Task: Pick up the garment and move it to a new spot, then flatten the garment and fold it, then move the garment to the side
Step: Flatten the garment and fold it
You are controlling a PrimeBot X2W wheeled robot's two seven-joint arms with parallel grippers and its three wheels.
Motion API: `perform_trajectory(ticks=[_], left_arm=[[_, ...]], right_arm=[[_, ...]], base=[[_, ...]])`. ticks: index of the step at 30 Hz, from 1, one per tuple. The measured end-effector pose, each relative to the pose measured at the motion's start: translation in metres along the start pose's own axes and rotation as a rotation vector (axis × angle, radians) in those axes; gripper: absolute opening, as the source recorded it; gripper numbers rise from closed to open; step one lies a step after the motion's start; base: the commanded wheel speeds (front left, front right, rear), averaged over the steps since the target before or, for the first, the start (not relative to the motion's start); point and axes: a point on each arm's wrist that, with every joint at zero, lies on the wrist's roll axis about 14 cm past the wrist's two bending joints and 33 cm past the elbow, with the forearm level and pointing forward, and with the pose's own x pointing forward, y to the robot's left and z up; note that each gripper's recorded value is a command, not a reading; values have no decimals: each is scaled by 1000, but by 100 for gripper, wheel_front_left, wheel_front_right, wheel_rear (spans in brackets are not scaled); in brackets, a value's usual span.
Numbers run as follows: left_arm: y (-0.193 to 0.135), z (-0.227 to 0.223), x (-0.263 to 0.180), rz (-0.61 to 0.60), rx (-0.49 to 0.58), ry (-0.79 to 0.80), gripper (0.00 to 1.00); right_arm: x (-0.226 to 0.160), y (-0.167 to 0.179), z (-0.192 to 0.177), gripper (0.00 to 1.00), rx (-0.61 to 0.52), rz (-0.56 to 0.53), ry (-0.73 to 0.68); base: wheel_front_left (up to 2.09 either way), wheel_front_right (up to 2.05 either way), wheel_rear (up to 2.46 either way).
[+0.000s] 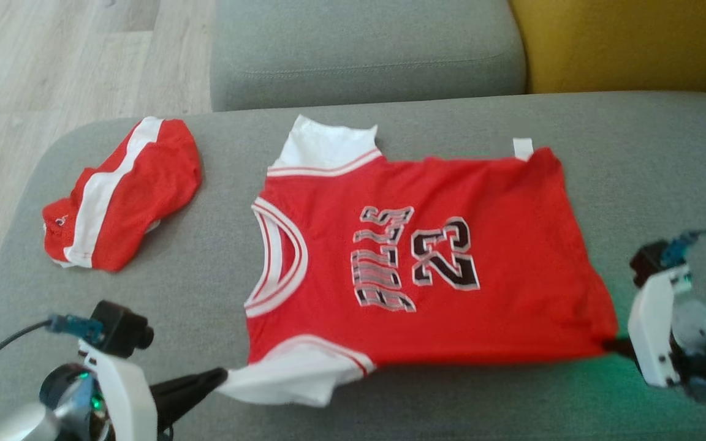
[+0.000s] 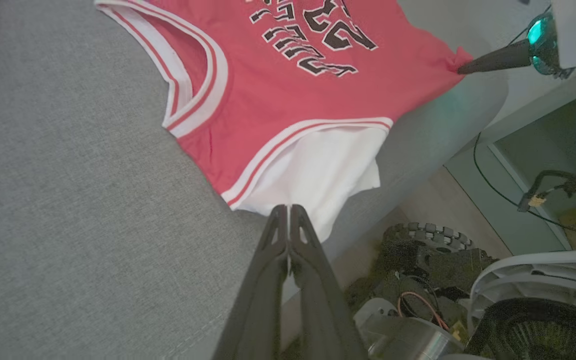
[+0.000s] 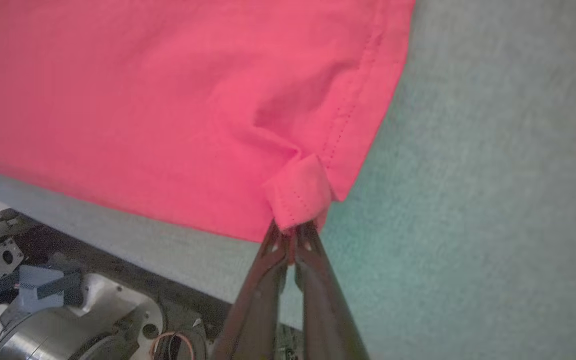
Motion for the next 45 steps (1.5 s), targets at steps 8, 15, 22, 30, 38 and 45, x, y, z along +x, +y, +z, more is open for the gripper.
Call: perform_trajectory(ticks=[8,15,22,30,38,45], left_arm=[[-4,5,2,-21,-8,-6,0],[7,27,14,1,4,-62,0],[34,70,37,53,38,-136,0],[59,82,70,104,47,-119,0],[77,84,95,136,56,-98,0],[84,100,115,152,75,-169,100]], right_arm=[[-2,2,-11,0,41,31,22],[-2,-3,2,0,76,33,-22],[2,-14,53,0,72,3,-148],[27,-15,69,0,36,-18,-138],[44,-14,81,0,30,-14,-141],[50,-24,90,100,58,-48,-215]], base=[[0,0,0],[0,0,0],[0,0,0],[0,0,0],[0,0,0],[0,0,0]])
